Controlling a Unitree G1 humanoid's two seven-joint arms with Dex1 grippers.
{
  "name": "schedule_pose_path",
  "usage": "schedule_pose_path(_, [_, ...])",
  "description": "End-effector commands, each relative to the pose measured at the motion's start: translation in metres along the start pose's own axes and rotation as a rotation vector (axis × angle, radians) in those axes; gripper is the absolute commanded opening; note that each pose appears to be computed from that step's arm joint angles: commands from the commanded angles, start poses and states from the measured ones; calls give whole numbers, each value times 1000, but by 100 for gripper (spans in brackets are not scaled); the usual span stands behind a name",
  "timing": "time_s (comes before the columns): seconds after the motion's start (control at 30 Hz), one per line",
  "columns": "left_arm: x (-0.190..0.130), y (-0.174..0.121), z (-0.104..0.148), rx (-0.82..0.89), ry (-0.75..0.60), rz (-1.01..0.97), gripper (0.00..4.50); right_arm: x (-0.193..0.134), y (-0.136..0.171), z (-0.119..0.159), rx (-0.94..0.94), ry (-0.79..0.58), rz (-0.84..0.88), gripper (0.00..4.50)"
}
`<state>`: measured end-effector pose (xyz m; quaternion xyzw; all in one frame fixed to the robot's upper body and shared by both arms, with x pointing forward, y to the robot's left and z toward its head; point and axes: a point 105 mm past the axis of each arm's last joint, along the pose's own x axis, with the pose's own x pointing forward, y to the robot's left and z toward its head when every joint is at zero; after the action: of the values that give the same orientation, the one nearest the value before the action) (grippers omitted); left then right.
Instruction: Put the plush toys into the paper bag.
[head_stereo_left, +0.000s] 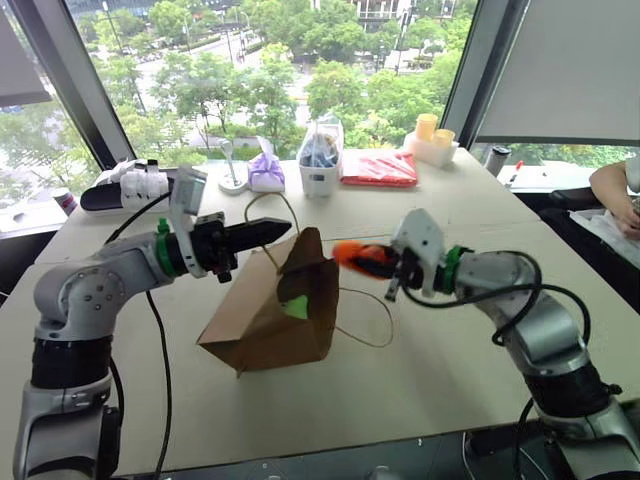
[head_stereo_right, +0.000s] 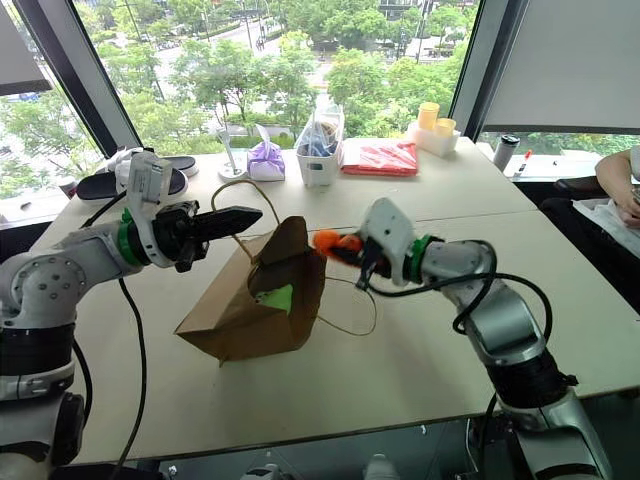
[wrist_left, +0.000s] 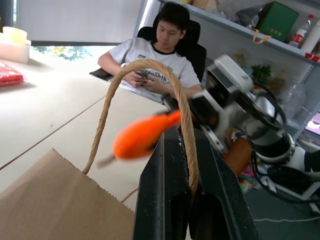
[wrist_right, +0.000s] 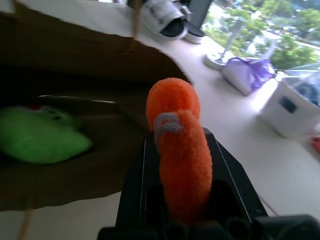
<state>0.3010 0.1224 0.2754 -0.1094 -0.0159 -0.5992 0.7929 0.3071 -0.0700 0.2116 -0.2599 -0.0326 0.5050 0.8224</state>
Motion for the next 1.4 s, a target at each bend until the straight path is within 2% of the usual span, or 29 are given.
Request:
schedule_pose_path(0.03, [0, -5, 15, 59, -28, -13, 0, 9, 12, 15, -31, -43, 41, 61])
schedule_pose_path(0.27, [1, -13, 15, 61, -34, -23, 0, 53, 24, 37, -35, -141, 101, 61])
schedule_pose_path(0.53, [1, -16, 24, 60, -87, -13, 0, 93, 34, 26, 15, -156, 194, 61])
schedule_pose_path(0.63, [0, -18, 25, 57, -99, -10, 0, 103, 33, 25, 13, -157, 201, 153])
schedule_pose_path(0.7, [0, -18, 27, 53, -108, -7, 0, 107, 32, 24, 5, -156, 202, 241])
schedule_pose_path(0.73, [0, -18, 27, 51, -113, -5, 0, 108, 32, 24, -4, -153, 203, 307])
schedule_pose_path(0.77, [-1, -18, 28, 47, -120, -2, 0, 110, 32, 26, -1, -161, 201, 343])
schedule_pose_path(0.83, [-1, -18, 29, 39, -129, -4, 0, 114, 27, 35, -18, -177, 171, 445])
schedule_pose_path(1.03, [-2, -18, 31, 20, -148, -8, 0, 101, 12, 47, -60, -189, 121, 445])
schedule_pose_path(1.3, [-5, -11, 28, 13, -162, 26, 0, 38, -27, 65, -100, -173, -12, 445])
schedule_pose_path(1.4, [-5, -11, 28, 14, -167, 24, 0, 11, -42, 62, -85, -136, -84, 445])
